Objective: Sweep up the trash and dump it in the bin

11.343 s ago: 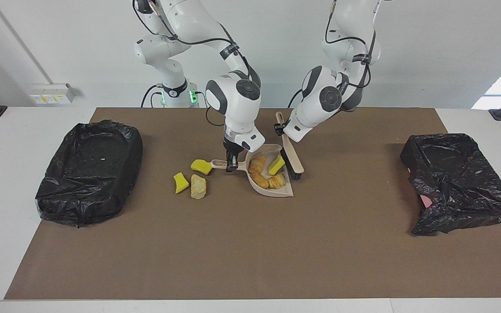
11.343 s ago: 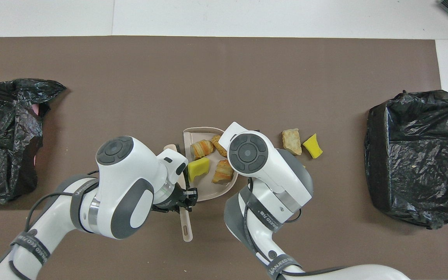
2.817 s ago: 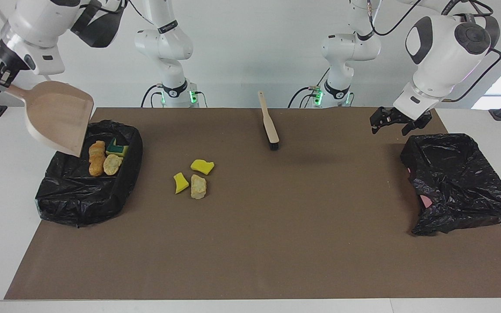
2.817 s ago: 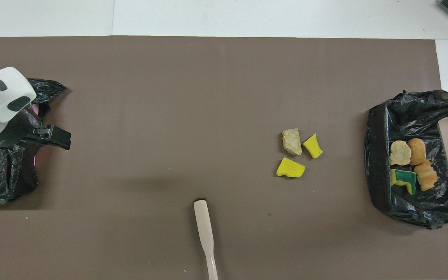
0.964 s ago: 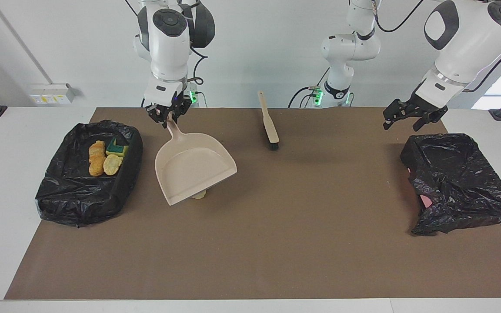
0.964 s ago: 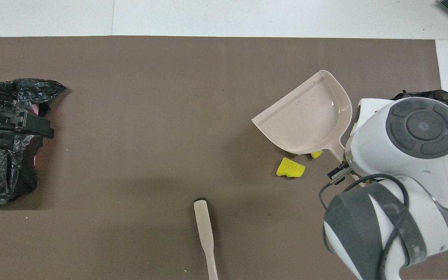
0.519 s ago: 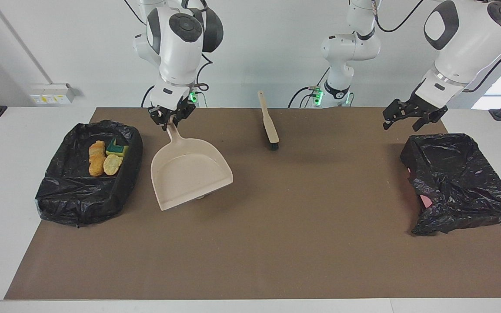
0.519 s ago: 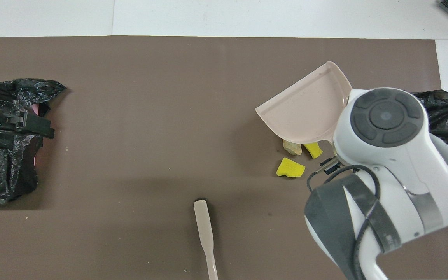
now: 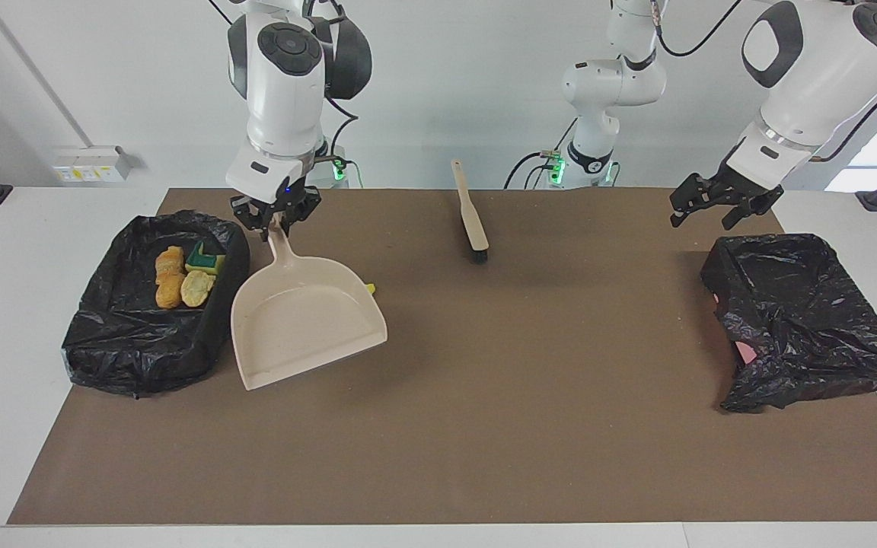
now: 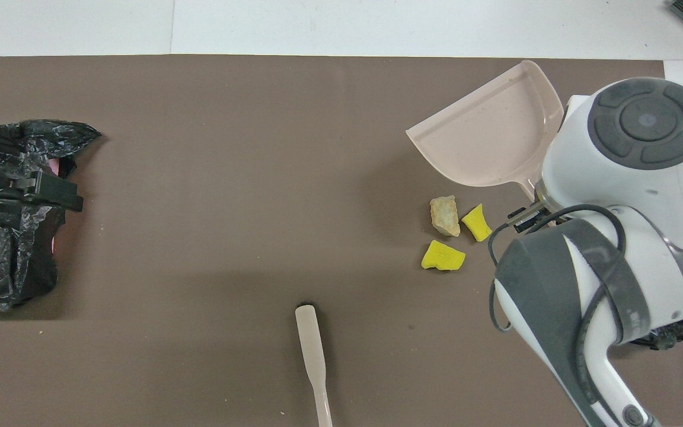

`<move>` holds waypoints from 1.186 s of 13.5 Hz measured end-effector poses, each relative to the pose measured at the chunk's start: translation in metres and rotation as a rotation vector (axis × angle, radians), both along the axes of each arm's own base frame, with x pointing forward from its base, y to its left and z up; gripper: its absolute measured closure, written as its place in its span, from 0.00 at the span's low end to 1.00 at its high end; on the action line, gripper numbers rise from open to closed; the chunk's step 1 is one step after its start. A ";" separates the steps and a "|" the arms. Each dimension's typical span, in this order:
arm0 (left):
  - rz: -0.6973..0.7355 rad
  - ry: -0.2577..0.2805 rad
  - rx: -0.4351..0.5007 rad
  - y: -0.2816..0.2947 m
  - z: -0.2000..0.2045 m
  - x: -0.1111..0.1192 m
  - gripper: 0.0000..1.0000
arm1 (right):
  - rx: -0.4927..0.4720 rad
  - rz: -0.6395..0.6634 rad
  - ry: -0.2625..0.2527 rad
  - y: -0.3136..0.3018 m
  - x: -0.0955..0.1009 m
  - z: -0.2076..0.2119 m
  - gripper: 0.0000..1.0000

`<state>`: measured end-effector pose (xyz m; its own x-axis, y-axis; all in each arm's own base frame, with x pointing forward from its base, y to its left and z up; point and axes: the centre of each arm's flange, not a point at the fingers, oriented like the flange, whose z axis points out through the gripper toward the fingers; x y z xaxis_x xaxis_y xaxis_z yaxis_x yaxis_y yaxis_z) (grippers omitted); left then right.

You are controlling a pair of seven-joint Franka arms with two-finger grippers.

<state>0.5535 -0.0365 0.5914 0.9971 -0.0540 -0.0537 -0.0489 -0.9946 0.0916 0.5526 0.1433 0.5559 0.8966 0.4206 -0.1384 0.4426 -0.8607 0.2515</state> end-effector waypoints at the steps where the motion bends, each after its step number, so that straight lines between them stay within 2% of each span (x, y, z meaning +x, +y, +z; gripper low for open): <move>1: 0.000 0.000 0.000 0.000 0.000 0.000 0.00 | 0.038 -0.021 0.005 0.006 -0.002 -0.001 0.68; 3: -0.001 0.001 0.000 -0.001 0.000 0.000 0.00 | 0.144 -0.120 0.005 0.026 -0.004 -0.006 0.68; 5: -0.002 0.005 0.000 -0.001 0.000 -0.001 0.00 | 0.233 -0.286 -0.049 0.080 -0.003 -0.023 0.68; 7: -0.003 0.013 0.000 -0.001 -0.001 -0.002 0.00 | 0.307 -0.407 -0.082 0.140 -0.002 -0.055 0.68; 11: -0.005 0.017 0.001 -0.002 -0.002 -0.002 0.00 | 0.368 -0.536 -0.085 0.212 0.009 -0.119 0.68; 16: -0.006 0.016 0.001 -0.002 -0.001 -0.003 0.00 | 0.416 -0.545 -0.078 0.288 0.007 -0.192 0.68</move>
<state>0.5506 -0.0390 0.5905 0.9958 -0.0599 -0.0696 -0.0534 -0.9943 0.0918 0.5599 0.4312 0.3638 0.9960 -0.0892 0.0104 -0.0870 -0.9872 -0.1340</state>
